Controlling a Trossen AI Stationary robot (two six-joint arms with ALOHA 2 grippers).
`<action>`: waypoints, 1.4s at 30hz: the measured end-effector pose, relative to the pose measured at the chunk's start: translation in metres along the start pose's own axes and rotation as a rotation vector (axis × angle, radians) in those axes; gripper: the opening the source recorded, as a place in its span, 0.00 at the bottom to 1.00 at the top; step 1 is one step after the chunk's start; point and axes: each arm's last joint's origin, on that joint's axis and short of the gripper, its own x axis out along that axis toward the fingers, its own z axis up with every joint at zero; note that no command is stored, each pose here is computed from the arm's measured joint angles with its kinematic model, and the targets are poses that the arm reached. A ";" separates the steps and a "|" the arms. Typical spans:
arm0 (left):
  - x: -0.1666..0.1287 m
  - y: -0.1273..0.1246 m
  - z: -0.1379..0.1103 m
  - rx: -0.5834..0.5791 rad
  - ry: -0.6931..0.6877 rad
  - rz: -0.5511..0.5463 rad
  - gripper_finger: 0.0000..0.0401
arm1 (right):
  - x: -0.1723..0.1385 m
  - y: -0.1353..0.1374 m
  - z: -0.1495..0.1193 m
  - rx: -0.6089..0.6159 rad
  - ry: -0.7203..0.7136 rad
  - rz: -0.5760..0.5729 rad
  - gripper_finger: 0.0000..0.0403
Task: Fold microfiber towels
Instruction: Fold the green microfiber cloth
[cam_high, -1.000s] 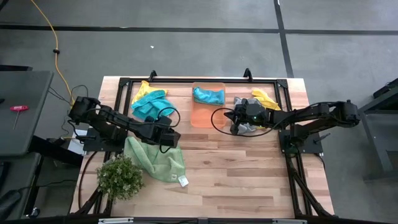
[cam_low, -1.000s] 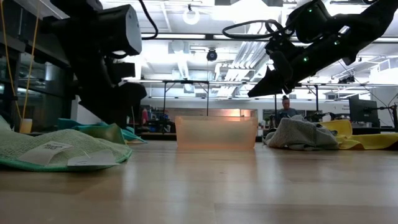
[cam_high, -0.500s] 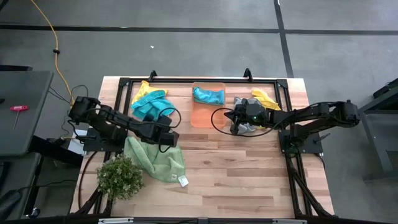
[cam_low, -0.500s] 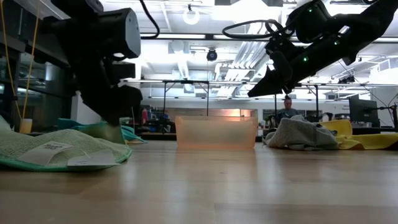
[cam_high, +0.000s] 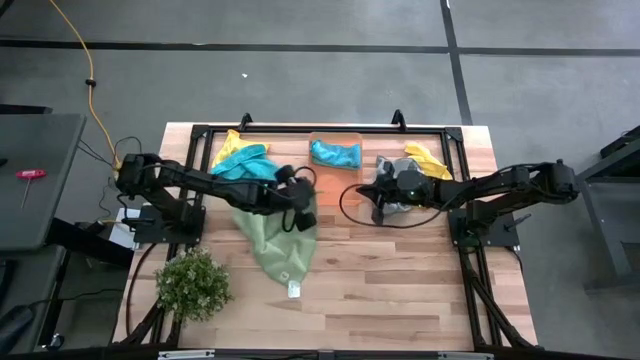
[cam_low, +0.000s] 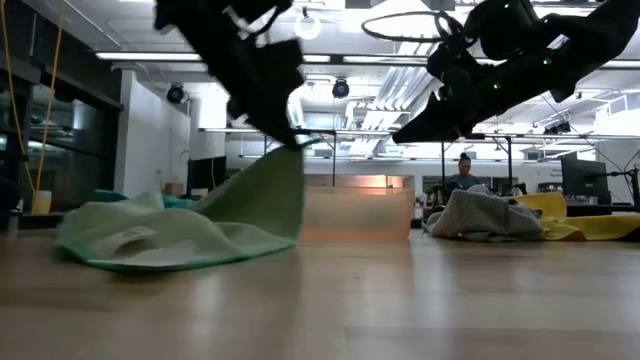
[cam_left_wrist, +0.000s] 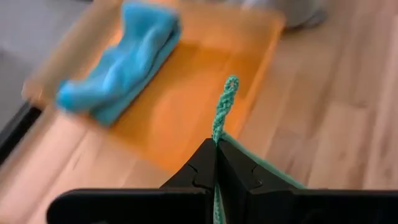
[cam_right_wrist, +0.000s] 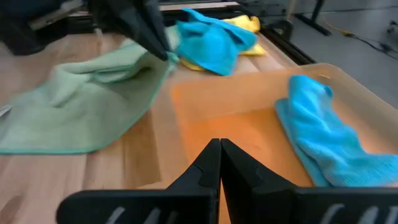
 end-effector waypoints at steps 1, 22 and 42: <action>-0.001 -0.004 0.007 0.027 -0.014 -0.011 0.00 | 0.000 0.002 0.000 -0.006 0.000 0.005 0.00; -0.074 -0.036 0.001 -0.124 -0.277 -0.010 0.00 | -0.027 0.064 0.007 -0.101 -0.069 0.332 0.01; -0.128 -0.049 -0.047 -0.154 -0.393 0.065 0.00 | -0.046 0.150 -0.040 0.100 0.027 0.255 0.45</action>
